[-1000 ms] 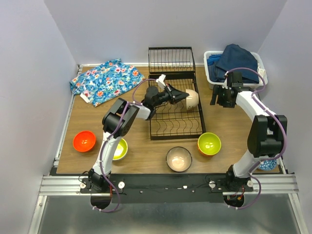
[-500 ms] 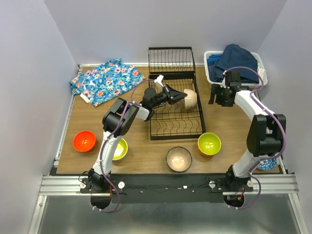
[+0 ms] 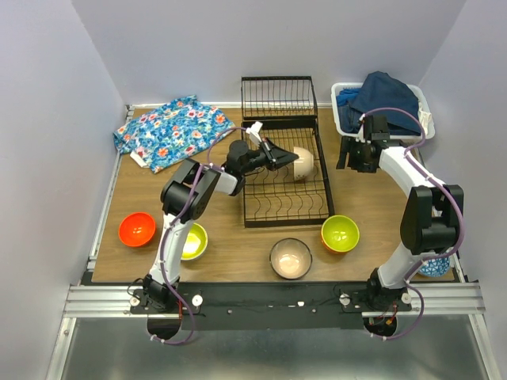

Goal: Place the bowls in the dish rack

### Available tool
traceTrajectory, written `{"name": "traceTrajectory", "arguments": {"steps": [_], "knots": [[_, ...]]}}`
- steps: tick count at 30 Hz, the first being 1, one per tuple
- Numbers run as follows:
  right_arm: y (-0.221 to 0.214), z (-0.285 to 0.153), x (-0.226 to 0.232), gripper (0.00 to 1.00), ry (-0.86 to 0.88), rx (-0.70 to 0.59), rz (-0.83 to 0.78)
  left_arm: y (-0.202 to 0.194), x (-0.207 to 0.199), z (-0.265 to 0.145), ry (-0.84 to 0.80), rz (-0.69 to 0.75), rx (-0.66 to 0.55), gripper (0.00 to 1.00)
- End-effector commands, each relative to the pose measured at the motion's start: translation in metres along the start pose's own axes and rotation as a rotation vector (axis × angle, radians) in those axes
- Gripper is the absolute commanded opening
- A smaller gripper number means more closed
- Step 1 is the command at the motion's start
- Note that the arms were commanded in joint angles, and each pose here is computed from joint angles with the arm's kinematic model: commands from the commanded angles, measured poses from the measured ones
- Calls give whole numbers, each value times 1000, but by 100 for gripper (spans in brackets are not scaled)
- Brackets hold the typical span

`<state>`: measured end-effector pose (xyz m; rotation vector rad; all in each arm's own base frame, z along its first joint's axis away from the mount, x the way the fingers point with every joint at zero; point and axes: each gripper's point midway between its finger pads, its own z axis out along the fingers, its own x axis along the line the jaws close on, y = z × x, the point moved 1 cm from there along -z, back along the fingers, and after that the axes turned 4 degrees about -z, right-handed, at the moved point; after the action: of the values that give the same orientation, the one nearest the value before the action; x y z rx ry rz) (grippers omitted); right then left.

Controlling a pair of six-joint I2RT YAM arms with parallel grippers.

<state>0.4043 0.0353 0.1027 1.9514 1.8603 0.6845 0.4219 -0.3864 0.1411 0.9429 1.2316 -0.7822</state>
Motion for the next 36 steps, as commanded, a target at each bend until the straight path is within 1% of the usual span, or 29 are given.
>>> {"name": "traceTrajectory", "arguments": {"steps": [1,2,4,5,6,11,20,24,28,30,31,32,33,34,35,36], "knots": [[17,1,6,81,20,-44,3,-10,57,-13,222,12,19,10],[17,0,6,81,19,-45,4,-9,54,-12,220,26,23,18],[19,-2,6,81,22,-53,4,-7,49,-12,233,70,30,23],[21,-3,6,81,20,-58,5,-6,47,-12,238,87,29,29],[21,-4,7,81,22,-59,2,-5,46,-13,248,105,27,32],[23,-12,6,81,20,-76,0,2,39,-23,331,197,29,43],[16,-22,7,82,30,-92,1,12,4,-34,338,353,44,50],[9,-27,6,82,29,-98,-3,10,-2,-36,346,403,69,51],[-3,-33,4,82,28,-93,-12,11,-19,-34,322,485,89,54],[-9,-37,3,82,24,-88,-15,8,-34,-34,287,529,123,54],[-11,-39,3,82,23,-89,-18,4,-48,-40,284,548,150,54],[-12,-40,2,82,18,-89,-22,-1,-55,-45,267,622,188,59],[-10,-46,1,82,14,-103,-23,-6,-62,-51,257,655,215,59],[-10,-48,0,82,9,-108,-29,-13,-79,-63,253,696,241,59],[-9,-49,-3,82,2,-113,-25,-21,-76,-74,257,756,280,59],[-7,-53,-4,82,1,-125,-20,-30,-82,-84,239,793,318,59]]}}
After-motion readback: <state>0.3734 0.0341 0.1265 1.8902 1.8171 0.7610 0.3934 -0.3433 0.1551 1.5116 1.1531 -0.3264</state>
